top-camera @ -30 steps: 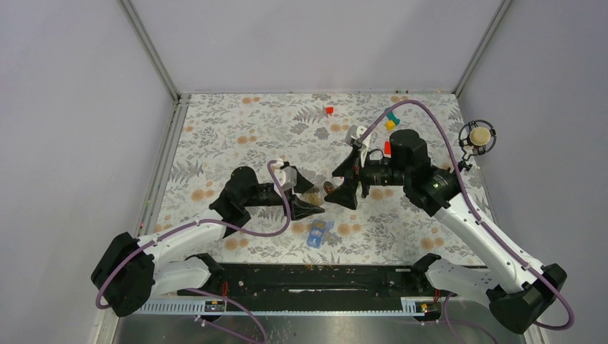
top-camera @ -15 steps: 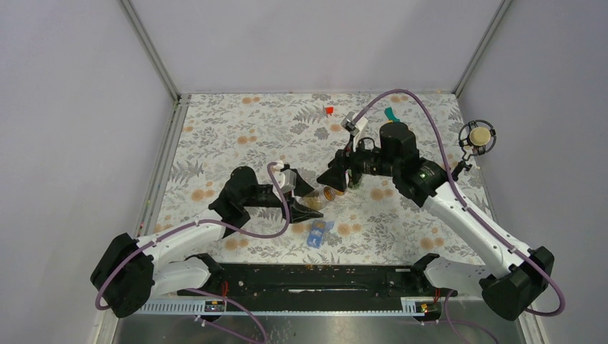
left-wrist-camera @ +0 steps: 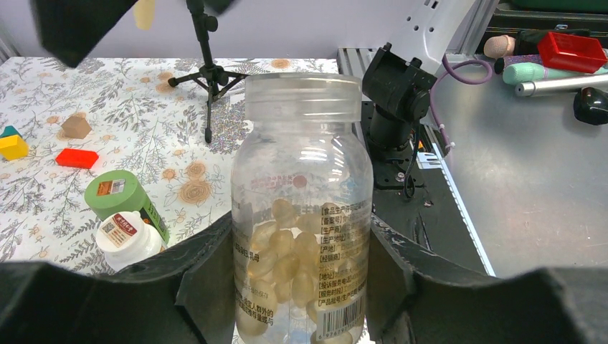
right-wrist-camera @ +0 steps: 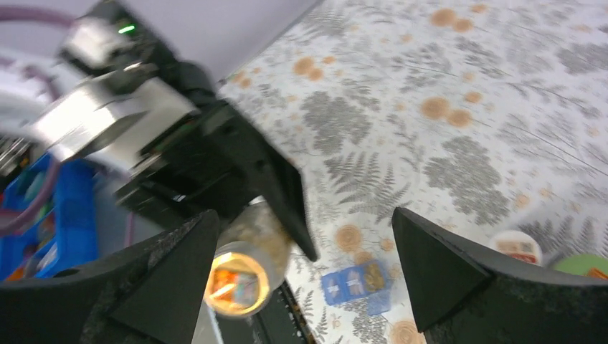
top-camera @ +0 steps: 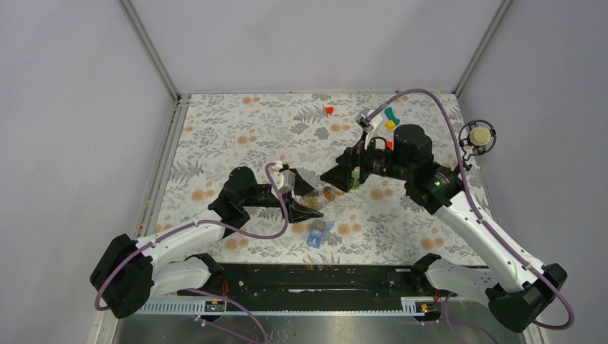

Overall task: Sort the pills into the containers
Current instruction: Screw the lid of the pill bottle onto the pill bottle.

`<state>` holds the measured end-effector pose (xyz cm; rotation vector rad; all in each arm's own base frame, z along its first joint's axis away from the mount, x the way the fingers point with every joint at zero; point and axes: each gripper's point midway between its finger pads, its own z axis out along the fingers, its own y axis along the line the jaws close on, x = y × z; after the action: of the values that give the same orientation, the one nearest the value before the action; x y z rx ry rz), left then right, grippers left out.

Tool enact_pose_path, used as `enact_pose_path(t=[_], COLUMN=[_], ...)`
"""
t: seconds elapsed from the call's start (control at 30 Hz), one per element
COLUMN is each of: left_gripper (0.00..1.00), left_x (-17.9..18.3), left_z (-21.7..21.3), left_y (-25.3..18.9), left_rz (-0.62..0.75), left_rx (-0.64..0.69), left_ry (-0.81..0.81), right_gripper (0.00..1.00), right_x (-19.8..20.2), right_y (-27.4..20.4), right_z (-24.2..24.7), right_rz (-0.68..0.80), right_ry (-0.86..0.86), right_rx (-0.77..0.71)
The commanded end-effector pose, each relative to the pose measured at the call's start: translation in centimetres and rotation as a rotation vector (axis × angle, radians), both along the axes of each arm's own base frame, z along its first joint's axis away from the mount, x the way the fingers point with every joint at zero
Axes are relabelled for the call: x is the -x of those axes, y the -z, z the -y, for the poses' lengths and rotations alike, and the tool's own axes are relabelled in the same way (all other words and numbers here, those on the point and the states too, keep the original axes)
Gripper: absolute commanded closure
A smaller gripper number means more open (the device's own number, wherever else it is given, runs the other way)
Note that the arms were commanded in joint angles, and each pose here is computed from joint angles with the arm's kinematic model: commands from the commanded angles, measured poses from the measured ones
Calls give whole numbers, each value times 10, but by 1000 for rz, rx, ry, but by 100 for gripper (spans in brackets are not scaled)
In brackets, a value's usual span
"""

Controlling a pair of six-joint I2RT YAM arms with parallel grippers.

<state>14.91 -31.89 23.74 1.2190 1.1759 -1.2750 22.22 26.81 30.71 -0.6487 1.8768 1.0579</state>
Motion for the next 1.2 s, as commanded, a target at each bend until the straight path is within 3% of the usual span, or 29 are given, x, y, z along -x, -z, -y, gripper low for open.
enact_pose_path(t=[0.0, 0.1, 0.27, 0.5, 0.67, 0.87, 1.17], left_gripper=[100, 100, 100, 100, 100, 100, 100], left_x=[0, 0, 2, 6, 8, 5, 1], left_z=[3, 4, 6, 4, 3, 4, 5], left_y=[-29, -29, -29, -29, -30, -28, -25], left_rz=[85, 81, 79, 85, 100, 98, 82], left_rx=[66, 60, 57, 59, 69, 67, 57], left_ry=[21, 31, 49, 65, 68, 59, 35], right_gripper=[2, 2, 2, 5, 6, 6, 2], right_x=[55, 69, 58, 19, -17, -37, 4], right_y=[-20, -3, -1, 9, 13, 7, -20], right_z=[-10, -5, -5, -8, 2, 7, -3], right_rz=[59, 116, 150, 76, 42, -29, 56], right_ry=[-341, -442, -404, -227, 1, 161, -50], right_rx=[-54, -2, 25, 74, 115, 82, -25])
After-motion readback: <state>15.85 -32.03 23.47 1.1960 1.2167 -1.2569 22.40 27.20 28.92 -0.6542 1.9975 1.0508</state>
